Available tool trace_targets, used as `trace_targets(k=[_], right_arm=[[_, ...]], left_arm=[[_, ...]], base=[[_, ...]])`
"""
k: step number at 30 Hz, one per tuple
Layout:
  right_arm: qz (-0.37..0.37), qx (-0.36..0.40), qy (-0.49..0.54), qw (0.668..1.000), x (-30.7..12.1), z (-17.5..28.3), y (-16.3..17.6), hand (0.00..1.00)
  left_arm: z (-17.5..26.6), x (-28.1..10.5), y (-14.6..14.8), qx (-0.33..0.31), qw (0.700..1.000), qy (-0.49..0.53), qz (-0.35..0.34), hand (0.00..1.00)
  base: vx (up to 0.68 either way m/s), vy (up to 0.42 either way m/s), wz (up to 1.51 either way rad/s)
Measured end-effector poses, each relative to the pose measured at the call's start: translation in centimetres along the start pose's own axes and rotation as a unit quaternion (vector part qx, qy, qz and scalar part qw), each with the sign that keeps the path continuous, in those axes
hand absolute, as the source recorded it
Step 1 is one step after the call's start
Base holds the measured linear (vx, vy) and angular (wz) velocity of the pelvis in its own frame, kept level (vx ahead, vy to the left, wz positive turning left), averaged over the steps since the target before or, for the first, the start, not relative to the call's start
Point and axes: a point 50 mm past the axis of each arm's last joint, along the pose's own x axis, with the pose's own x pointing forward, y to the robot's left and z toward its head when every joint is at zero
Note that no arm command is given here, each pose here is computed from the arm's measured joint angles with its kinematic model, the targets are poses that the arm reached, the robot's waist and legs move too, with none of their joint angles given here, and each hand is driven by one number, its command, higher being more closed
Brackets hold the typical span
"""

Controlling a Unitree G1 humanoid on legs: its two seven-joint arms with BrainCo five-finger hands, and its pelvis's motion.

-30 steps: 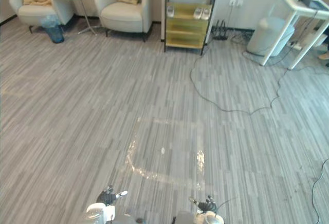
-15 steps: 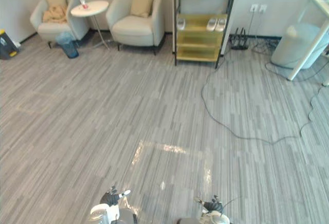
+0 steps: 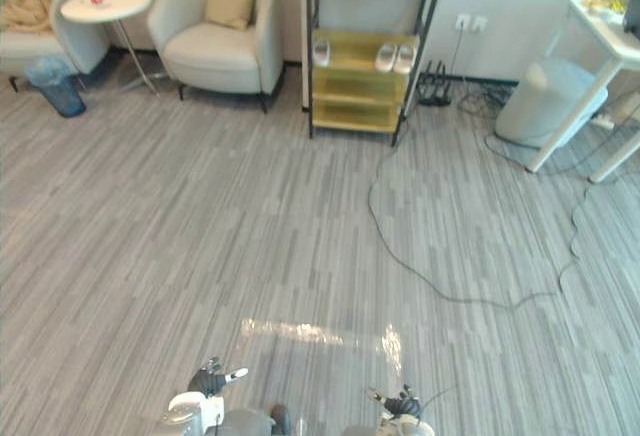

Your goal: Pick up cushions and gather them together orderly.

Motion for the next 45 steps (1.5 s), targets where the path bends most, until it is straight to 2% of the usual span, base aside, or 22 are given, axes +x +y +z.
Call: trace_targets(k=[6, 10, 16, 27, 36, 41, 45], right_arm=[[-0.002, 0.008, 0.013, 1.0, -0.1, -0.5, 0.1, 0.0], [-0.042, 0.016, 0.03, 0.999, 0.1, -1.0, -2.4, 0.0], [-0.078, 0.042, 0.065, 0.994, -0.5, -3.0, -4.3, 0.0], [-0.08, 0.069, 0.049, 0.993, -0.5, -2.5, -4.3, 0.0], [-0.069, 0.038, 0.024, 0.997, -0.3, -1.3, -3.6, 0.0], [-0.039, 0.017, 0.03, 0.999, -0.5, -1.8, -1.7, 0.0], [-0.037, 0.015, 0.033, 0.999, -0.6, -2.2, -1.6, 0.0]], left_arm=[[-0.6, -0.2, 0.1, -0.008, 1.0, 0.007, 0.004, 0.0], [-2.2, -0.5, -0.8, -0.029, 0.999, 0.038, -0.002, 0.0], [-1.9, -0.3, -0.6, -0.008, 0.999, 0.04, -0.006, 0.0], [-1.4, -0.2, 0.2, -0.001, 1.0, 0.03, 0.001, 0.0], [-1.2, -0.4, 0.3, -0.039, 0.999, 0.015, 0.015, 0.0], [-1.7, -0.6, 1.3, -0.03, 0.999, 0.022, 0.024, 0.0], [-1.8, -0.6, 0.8, -0.033, 0.999, 0.024, 0.018, 0.0]], base=[[0.25, -0.14, 0.49], [0.17, -0.121, -0.06], [0.04, -0.045, 0.2], [-0.09, 0.009, 0.09], [-0.08, 0.008, -0.28], [0.16, 0.096, -0.47], [0.23, 0.023, 0.1]])
